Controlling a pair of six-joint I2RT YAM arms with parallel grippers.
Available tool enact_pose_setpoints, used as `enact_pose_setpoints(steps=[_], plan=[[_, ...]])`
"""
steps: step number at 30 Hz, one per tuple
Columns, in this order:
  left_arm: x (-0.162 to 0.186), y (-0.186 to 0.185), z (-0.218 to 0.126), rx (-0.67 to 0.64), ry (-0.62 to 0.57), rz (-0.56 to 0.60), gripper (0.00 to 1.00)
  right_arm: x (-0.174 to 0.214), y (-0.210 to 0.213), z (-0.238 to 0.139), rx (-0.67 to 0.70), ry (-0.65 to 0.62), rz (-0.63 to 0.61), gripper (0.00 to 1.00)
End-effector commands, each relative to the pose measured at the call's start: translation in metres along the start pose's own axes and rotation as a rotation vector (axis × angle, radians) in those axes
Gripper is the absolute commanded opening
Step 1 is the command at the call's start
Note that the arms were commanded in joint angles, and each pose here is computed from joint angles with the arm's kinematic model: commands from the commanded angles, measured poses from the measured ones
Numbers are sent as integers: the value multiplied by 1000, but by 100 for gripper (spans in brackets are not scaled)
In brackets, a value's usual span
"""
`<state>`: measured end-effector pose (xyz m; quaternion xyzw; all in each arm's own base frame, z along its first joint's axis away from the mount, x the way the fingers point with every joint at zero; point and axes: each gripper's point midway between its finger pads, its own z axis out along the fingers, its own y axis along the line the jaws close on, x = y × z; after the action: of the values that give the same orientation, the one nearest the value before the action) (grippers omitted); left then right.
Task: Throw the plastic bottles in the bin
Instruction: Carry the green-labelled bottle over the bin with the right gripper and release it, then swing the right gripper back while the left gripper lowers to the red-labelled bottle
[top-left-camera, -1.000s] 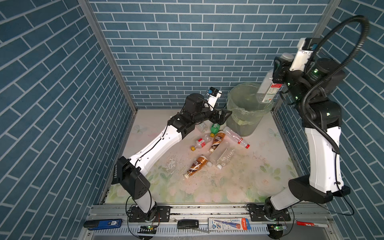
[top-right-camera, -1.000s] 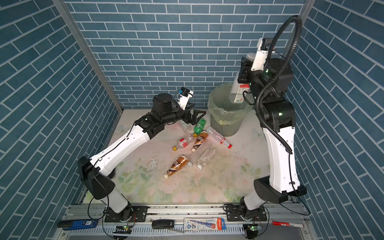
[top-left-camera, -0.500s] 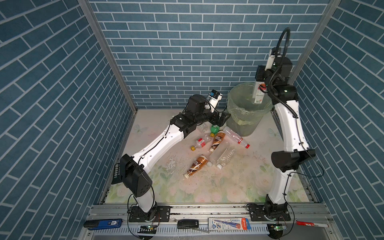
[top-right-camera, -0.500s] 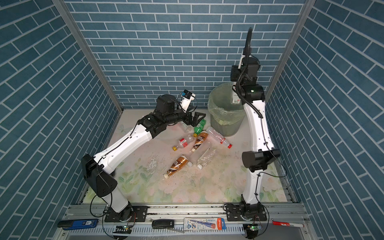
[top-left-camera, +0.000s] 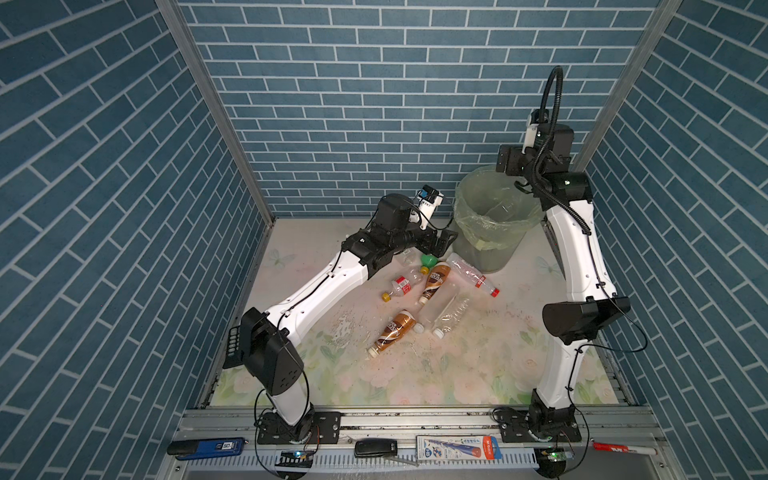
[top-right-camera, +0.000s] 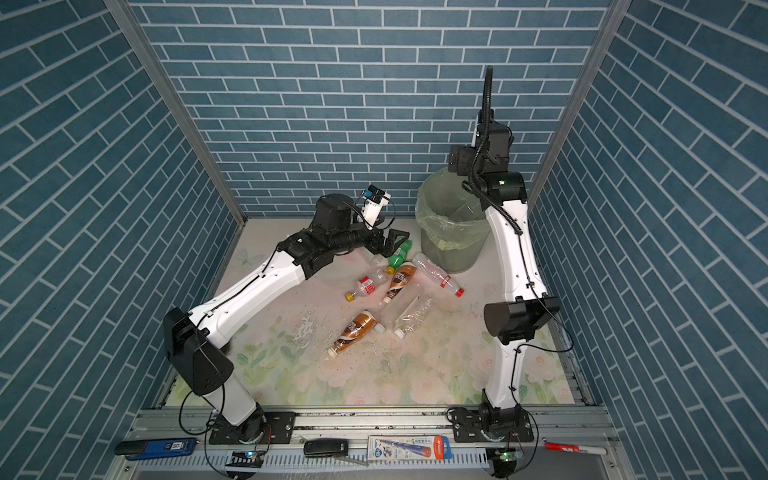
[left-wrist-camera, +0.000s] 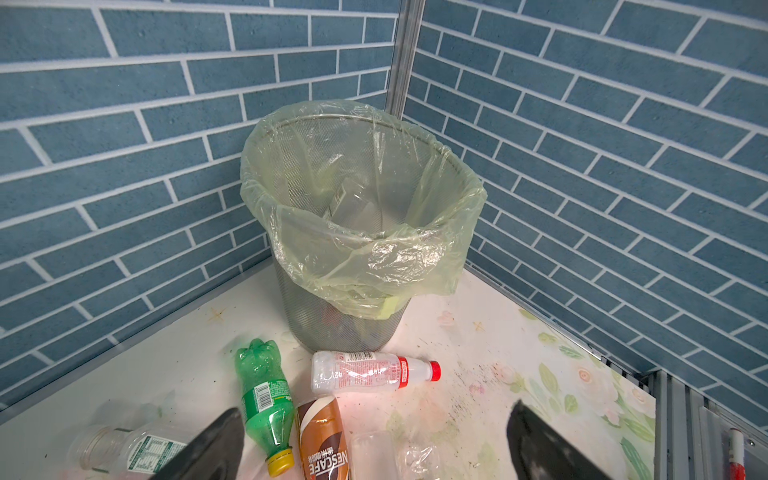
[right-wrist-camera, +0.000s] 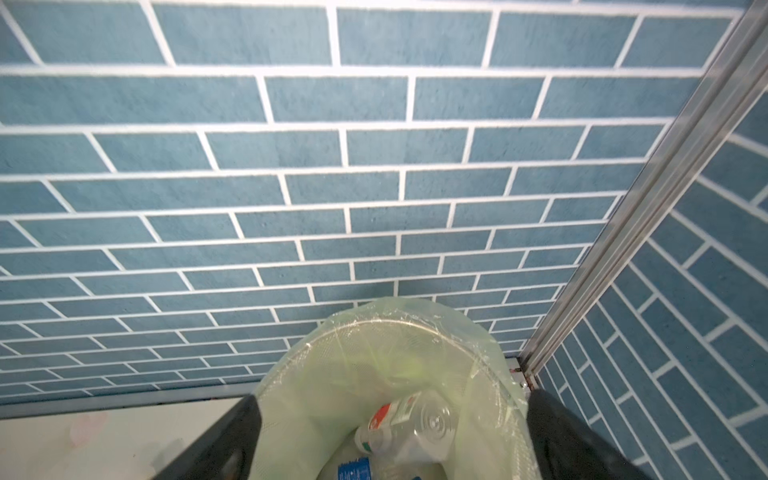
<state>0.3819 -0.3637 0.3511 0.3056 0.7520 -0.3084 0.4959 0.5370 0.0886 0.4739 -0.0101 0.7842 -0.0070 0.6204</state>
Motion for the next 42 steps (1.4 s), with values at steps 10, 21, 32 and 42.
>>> enact_pose_setpoints(steps=[10,21,32,42], plan=[[15,27,-7,-162,36,-22,99,12,18,-4,-100,50,59,99],[106,92,-16,-322,311,-276,99,62,63,-42,-237,132,-3,99],[222,120,-35,-424,577,-414,99,133,124,-93,-425,237,-102,99],[262,125,-12,-404,598,-441,97,201,159,-101,-525,365,-23,99]])
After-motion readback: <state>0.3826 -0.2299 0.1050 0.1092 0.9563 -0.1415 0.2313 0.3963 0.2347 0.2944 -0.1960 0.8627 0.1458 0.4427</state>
